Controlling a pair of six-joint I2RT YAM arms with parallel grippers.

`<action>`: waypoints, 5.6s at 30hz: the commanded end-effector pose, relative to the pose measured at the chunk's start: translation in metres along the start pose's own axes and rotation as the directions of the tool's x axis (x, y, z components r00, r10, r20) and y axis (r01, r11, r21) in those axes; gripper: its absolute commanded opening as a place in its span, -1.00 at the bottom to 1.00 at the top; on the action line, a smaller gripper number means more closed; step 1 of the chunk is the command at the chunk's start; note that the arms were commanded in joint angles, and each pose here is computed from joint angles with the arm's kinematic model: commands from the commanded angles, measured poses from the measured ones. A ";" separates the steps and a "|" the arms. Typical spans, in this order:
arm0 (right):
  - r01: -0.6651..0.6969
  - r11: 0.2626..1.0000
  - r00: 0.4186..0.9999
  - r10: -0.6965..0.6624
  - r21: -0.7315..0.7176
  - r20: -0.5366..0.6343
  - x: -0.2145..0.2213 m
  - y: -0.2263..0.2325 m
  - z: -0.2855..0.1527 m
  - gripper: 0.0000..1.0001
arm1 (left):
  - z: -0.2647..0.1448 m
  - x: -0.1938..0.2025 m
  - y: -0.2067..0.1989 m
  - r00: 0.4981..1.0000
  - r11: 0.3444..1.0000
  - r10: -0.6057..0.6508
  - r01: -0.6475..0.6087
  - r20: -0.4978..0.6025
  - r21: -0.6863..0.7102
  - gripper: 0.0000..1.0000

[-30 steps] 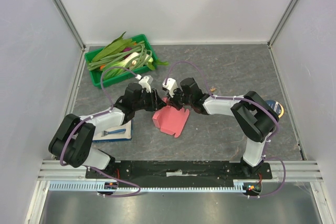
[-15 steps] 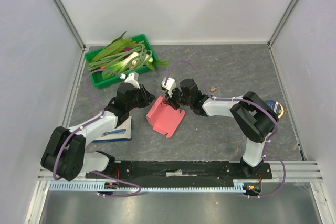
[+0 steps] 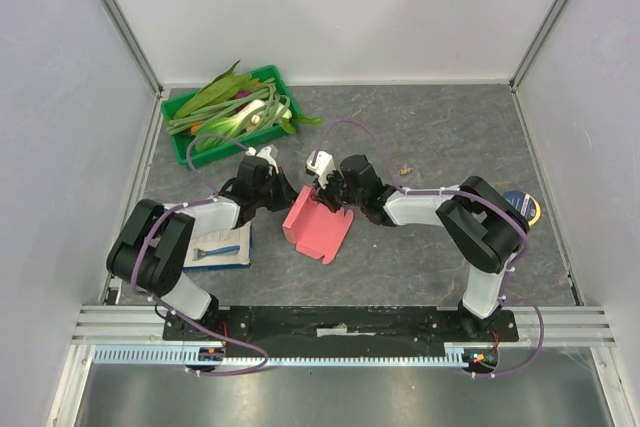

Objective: Fold the paper box

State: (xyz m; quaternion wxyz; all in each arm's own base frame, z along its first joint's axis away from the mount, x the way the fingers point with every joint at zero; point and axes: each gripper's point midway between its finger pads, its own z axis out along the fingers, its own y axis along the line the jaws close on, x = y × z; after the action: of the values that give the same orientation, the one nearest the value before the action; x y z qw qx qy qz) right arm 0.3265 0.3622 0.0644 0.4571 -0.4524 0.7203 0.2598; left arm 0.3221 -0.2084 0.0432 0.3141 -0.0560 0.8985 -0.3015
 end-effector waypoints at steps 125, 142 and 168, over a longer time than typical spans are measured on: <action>0.246 0.934 0.734 -0.005 0.259 -0.680 0.050 0.001 -0.086 -1.00 | -0.067 0.012 -0.052 0.995 0.968 -0.035 0.012 0.092 0.250 -0.21; 0.331 0.894 0.575 0.063 0.303 -0.815 0.073 0.004 -0.057 -0.78 | -0.101 0.004 -0.016 0.970 0.992 -0.035 0.004 0.241 0.126 -0.23; -0.194 0.675 0.875 0.448 0.712 -0.186 -0.068 -0.044 -0.171 0.50 | -0.077 0.034 -0.034 0.998 0.968 0.059 -0.065 0.030 0.243 -0.13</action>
State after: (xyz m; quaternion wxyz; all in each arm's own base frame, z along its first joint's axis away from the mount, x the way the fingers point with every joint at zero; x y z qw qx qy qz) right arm 0.3064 0.2832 0.1843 0.3890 -0.2965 0.8712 -0.0430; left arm 0.2343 -0.1988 0.0688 0.3076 -0.0380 0.8671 -0.3899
